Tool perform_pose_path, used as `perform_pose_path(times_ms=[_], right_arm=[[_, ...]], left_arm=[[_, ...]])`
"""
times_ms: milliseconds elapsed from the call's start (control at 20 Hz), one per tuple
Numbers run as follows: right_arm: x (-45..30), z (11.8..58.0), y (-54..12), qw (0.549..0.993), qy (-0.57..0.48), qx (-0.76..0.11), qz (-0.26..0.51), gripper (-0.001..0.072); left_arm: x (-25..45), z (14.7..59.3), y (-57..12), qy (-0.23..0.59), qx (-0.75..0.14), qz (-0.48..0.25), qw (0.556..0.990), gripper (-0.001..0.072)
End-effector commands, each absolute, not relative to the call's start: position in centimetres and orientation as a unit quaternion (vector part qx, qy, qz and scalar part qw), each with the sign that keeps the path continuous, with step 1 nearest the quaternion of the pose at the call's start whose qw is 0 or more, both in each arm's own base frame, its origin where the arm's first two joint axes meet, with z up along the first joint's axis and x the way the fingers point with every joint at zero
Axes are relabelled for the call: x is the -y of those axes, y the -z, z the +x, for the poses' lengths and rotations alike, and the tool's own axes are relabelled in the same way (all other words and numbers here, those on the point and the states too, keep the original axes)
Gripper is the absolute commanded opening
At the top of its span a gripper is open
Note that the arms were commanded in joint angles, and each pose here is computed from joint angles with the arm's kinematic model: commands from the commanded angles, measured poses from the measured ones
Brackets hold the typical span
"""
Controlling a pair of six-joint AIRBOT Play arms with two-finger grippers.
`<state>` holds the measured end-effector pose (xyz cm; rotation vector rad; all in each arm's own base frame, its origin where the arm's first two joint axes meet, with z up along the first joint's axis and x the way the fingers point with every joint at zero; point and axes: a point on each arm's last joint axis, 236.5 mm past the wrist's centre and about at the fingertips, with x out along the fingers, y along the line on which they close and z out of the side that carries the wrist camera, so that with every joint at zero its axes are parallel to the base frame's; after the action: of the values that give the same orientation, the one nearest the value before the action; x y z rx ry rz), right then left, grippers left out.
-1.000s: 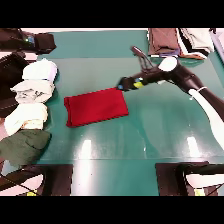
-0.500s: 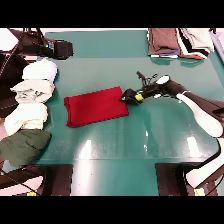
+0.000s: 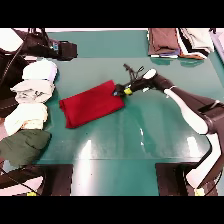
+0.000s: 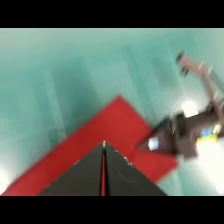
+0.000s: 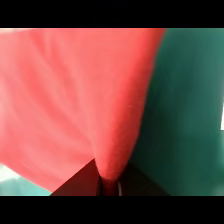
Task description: Fold the shirts.
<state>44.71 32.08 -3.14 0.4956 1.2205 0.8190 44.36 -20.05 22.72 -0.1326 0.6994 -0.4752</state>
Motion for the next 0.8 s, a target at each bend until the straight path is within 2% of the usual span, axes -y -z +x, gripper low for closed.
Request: perform_pose_path(times_ms=[0, 150, 350, 550, 750], right_arm=[[-25.3, 47.7, -0.9, 0.770, -0.325, -0.514, 0.192, 0.0017], [-13.7, 48.3, -3.9, 0.822, -0.233, -0.485, 0.187, 0.0017], [4.0, 45.6, -7.1, 0.870, -0.066, -0.424, 0.245, 0.0017], [19.3, 38.8, -8.8, 0.879, 0.111, -0.348, 0.308, 0.0017], [26.7, 31.6, -7.8, 0.859, 0.235, -0.305, 0.336, 0.0017]], left_arm=[[22.7, 43.1, -22.6, 0.258, -0.339, -0.043, 0.904, 0.0023], [24.5, 42.1, -22.6, 0.276, -0.340, -0.034, 0.899, 0.0023], [24.5, 42.1, -22.7, 0.276, -0.339, -0.036, 0.899, 0.0023], [24.6, 42.5, -23.1, 0.272, -0.332, -0.054, 0.902, 0.0023], [24.6, 42.6, -23.3, 0.268, -0.330, -0.063, 0.903, 0.0023]])
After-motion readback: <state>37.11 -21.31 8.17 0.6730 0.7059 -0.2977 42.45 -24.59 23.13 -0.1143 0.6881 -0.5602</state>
